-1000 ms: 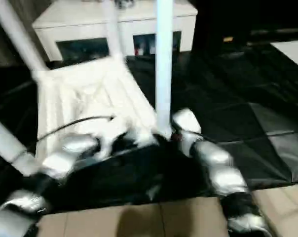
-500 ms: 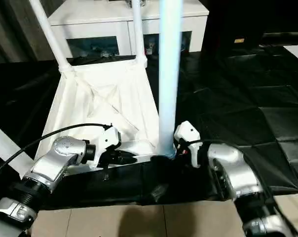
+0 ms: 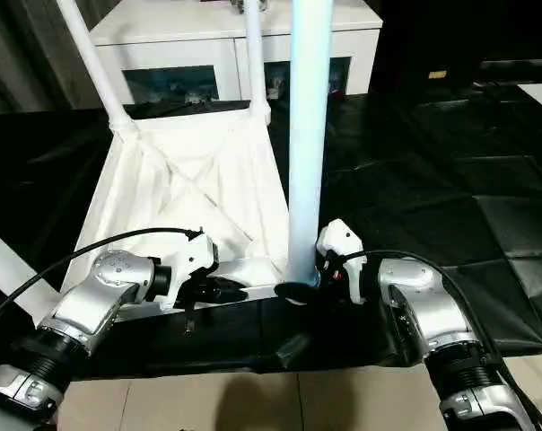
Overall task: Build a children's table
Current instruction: Rotate leg to tighten
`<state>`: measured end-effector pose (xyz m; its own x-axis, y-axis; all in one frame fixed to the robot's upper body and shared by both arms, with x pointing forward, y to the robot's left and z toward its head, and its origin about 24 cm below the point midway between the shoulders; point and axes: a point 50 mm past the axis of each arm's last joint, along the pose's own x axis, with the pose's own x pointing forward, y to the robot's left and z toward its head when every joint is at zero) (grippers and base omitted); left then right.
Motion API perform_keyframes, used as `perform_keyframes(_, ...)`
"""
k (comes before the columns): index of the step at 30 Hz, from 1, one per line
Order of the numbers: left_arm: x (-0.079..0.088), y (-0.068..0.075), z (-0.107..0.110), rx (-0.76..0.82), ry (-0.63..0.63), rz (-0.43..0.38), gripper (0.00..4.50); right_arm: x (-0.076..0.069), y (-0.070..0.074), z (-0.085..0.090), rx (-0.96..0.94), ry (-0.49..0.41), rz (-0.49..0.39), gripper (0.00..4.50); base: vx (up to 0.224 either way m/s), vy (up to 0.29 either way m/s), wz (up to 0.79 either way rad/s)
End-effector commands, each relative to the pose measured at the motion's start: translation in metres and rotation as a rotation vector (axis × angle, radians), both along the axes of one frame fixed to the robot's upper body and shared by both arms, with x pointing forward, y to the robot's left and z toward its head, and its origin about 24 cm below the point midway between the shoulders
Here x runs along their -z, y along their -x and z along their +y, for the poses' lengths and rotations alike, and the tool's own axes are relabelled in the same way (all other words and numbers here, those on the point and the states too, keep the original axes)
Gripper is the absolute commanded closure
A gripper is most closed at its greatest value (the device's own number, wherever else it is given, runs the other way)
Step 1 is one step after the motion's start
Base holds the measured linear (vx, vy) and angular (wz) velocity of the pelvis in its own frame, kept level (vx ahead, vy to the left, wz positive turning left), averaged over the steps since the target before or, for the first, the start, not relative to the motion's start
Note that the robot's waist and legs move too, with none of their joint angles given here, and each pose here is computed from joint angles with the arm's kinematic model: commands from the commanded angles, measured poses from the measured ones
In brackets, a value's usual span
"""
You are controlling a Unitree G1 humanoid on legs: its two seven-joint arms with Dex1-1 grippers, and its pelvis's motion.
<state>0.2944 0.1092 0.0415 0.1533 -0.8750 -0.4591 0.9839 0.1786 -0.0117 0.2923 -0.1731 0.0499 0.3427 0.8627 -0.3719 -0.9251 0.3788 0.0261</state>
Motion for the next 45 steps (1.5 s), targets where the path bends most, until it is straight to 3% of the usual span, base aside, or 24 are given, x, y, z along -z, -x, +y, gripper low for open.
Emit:
perform_keyframes(1,-0.006,0.001,-0.003,0.008,0.053,-0.009,4.5,0.004,0.002,0.004,-0.018,-0.007,0.028,1.47,0.0,0.0,0.0)
perform_keyframes(9,-0.004,0.001,-0.002,-0.01,0.044,-0.009,4.5,0.008,-0.001,0.008,0.014,-0.014,0.022,1.75,0.0,0.0,0.0)
perform_keyframes(13,0.001,-0.007,-0.008,-0.105,0.04,-0.016,4.5,0.012,-0.015,0.014,0.228,-0.055,-0.051,1.76,0.0,0.0,0.0)
perform_keyframes(19,0.005,-0.021,-0.021,-0.249,0.031,-0.022,4.5,0.018,-0.022,0.037,0.444,-0.137,-0.053,1.77,0.0,0.0,0.0)
perform_keyframes(23,0.0,-0.044,-0.033,-0.464,0.021,-0.074,4.5,0.026,-0.036,0.057,0.713,-0.094,-0.083,1.77,0.0,0.0,0.0)
perform_keyframes(31,-0.005,-0.06,-0.04,-0.661,0.004,-0.155,4.5,0.028,-0.052,0.081,1.006,-0.055,-0.076,1.77,0.0,0.0,0.0)
perform_keyframes(34,-0.005,-0.062,-0.043,-0.667,0.008,-0.166,4.5,0.023,-0.052,0.095,0.919,-0.093,-0.091,1.77,0.0,0.0,0.0)
perform_keyframes(35,-0.005,-0.061,-0.044,-0.658,0.014,-0.162,4.5,0.019,-0.053,0.095,0.922,-0.114,-0.11,1.21,0.0,0.0,0.0)
perform_keyframes(40,-0.005,-0.055,-0.044,-0.564,0.039,-0.148,4.5,0.013,-0.055,0.093,0.874,-0.164,-0.127,0.73,0.0,0.0,0.0)
perform_keyframes(45,-0.002,-0.046,-0.033,-0.444,0.043,-0.138,4.5,0.005,-0.05,0.079,0.649,-0.171,-0.153,0.73,0.0,0.0,0.0)
